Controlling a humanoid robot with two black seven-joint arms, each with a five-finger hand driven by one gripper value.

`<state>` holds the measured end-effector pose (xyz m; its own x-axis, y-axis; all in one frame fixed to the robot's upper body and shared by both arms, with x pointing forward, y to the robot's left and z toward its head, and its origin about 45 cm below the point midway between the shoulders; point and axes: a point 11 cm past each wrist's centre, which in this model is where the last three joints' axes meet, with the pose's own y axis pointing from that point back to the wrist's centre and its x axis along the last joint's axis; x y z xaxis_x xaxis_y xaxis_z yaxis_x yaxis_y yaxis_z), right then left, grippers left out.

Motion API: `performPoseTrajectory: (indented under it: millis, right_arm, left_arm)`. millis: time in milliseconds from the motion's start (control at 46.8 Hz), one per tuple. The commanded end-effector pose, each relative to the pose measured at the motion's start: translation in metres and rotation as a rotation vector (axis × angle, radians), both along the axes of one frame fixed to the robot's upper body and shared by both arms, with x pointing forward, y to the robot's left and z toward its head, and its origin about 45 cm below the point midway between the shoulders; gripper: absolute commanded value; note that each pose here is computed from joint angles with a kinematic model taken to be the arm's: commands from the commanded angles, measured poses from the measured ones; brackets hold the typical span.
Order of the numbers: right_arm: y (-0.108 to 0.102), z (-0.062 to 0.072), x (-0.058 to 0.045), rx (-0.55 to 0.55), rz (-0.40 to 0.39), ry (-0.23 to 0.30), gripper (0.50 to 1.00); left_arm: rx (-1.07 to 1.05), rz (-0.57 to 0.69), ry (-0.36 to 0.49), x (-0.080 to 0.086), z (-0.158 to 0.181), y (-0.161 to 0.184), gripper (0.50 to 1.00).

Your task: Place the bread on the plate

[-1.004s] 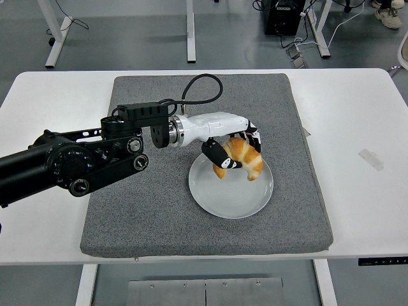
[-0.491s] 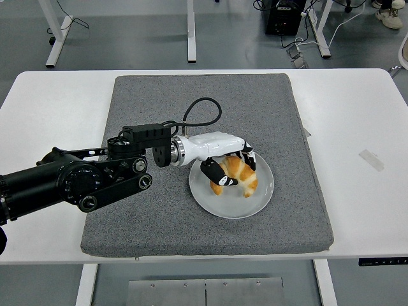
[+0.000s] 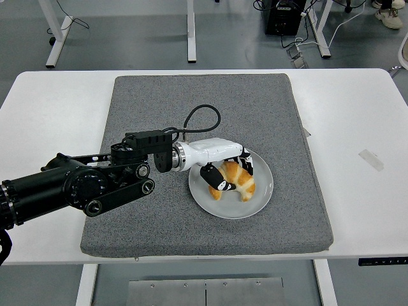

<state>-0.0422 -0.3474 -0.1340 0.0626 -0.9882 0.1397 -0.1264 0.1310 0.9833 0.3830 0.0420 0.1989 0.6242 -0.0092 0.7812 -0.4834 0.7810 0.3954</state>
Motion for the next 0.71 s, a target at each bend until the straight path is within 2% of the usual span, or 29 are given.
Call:
performPoseTrajectory:
  millis: [0, 128, 150, 171, 427, 684]
  right_arm:
    - [0.0, 0.0, 0.0, 0.0, 0.0, 0.0, 1.0]
    - [0.0, 0.0, 0.0, 0.0, 0.0, 0.0, 1.0]
    - [0.0, 0.0, 0.0, 0.0, 0.0, 0.0, 1.0]
    - [0.0, 0.0, 0.0, 0.0, 0.0, 0.0, 1.0]
    - [-0.001, 0.0, 0.0, -0.004, 0.002, 0.0, 1.0]
    - [-0.001, 0.0, 0.0, -0.004, 0.0, 0.0, 1.0]
  left_arm:
    - [0.001, 0.001, -0.001, 0.001, 0.001, 0.0, 0.5]
    - [-0.002, 0.008, 0.004, 0.002, 0.003, 0.0, 0.5]
    - [-0.005, 0.012, 0.007, 0.002, 0.003, 0.0, 0.573]
    - [-0.007, 0.011, 0.01, 0.002, 0.003, 0.0, 0.607]
    - [-0.005, 0.014, 0.012, 0.004, 0.006, 0.0, 0.855]
    - [-0.019, 0.011, -0.004, 0.01, 0.027, 0.004, 0.917]
